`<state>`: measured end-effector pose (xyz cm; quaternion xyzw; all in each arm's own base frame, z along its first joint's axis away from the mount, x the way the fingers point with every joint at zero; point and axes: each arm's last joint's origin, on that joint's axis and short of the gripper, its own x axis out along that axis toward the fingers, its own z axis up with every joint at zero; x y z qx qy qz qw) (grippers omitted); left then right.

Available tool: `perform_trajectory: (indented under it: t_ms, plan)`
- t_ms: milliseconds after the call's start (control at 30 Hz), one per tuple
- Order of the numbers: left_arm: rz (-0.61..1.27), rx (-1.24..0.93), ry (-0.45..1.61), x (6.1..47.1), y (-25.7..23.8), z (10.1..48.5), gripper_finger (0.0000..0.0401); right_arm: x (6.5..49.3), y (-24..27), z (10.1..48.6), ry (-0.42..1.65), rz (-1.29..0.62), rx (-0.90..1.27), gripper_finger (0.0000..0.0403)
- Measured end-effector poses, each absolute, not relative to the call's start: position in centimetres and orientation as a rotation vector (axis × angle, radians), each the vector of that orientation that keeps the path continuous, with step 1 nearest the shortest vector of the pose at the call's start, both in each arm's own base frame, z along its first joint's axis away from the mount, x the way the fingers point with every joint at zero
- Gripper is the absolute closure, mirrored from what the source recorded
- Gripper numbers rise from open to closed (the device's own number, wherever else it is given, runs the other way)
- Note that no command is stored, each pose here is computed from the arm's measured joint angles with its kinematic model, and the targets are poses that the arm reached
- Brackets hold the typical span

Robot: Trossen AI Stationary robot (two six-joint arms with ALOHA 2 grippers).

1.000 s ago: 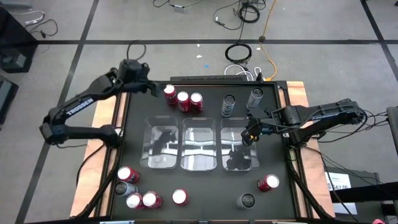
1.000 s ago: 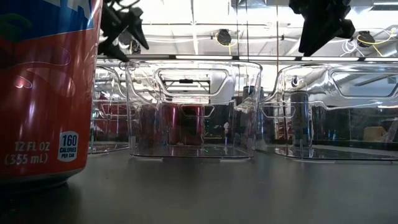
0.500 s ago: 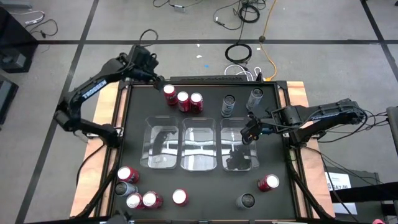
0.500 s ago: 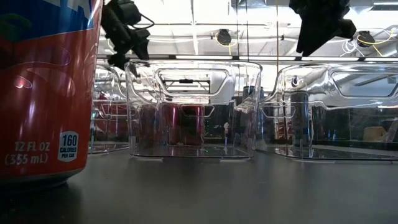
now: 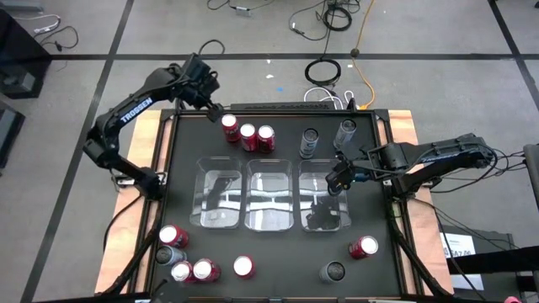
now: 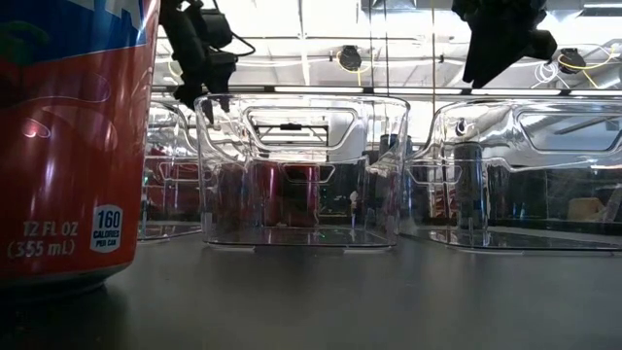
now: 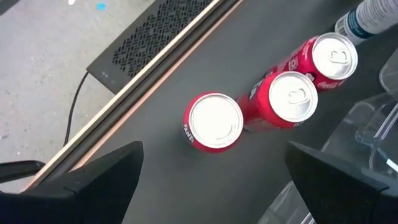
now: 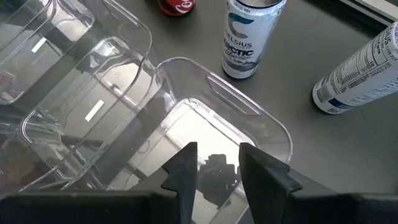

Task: Sort soda cans
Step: Put the top left red soda can into the left transparent bin

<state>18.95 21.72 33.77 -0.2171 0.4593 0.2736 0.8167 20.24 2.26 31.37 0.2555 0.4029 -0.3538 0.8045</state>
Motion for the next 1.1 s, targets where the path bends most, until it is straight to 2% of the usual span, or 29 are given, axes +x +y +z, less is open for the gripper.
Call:
perform_trajectory:
  t_ms: [1100]
  plan:
    - [0.461, -0.359, 1.050, 21.4, 21.5, 32.2, 0.0002, 20.2, 2.2, 31.4, 0.863, -0.757, 0.532, 0.0293]
